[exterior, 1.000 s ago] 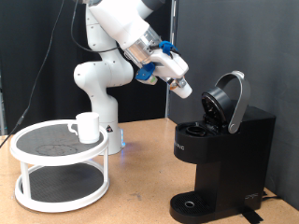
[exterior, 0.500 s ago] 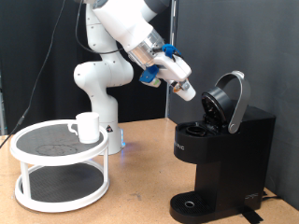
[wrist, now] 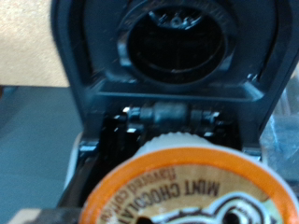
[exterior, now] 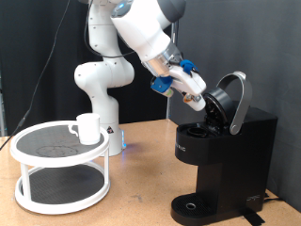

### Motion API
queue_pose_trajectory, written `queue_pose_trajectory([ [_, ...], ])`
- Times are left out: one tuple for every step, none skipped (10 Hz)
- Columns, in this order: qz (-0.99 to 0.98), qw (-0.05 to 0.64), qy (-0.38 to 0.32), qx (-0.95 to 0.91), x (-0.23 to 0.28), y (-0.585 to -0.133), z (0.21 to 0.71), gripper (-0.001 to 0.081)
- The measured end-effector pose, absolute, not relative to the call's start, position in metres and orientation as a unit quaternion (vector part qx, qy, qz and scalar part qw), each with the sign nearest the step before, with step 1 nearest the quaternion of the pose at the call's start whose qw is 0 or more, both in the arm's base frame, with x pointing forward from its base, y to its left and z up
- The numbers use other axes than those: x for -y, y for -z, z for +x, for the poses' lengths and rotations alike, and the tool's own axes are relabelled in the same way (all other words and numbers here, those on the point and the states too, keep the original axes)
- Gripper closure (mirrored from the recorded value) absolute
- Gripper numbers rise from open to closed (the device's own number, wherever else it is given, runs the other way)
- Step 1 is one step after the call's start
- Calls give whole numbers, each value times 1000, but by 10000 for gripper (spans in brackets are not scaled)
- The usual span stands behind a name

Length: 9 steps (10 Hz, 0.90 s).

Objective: Make a cup of coffee with the keurig machine

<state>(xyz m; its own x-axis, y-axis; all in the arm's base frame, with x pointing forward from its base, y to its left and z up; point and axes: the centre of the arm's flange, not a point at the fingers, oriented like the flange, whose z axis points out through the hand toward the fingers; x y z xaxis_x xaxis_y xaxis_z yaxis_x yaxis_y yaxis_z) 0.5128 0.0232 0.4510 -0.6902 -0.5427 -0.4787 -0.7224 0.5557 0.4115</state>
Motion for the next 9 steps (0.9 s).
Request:
queue_pose_trajectory([
  [-366,146,-294,-871,-25,-446,512,451],
  [-359,143,-289,-876,-26,-442,512,451],
  [-352,142,-280,-882,-27,-436,514,451],
  [-347,141,-272,-887,-29,-430,516,451],
  [-344,139,-268,-889,-31,-424,518,451],
  [-343,137,-265,-891,-33,-418,521,451],
  [-343,133,-264,-892,-35,-413,522,451],
  [-344,129,-264,-892,-37,-408,522,451],
  [-344,126,-265,-892,-38,-406,522,451],
])
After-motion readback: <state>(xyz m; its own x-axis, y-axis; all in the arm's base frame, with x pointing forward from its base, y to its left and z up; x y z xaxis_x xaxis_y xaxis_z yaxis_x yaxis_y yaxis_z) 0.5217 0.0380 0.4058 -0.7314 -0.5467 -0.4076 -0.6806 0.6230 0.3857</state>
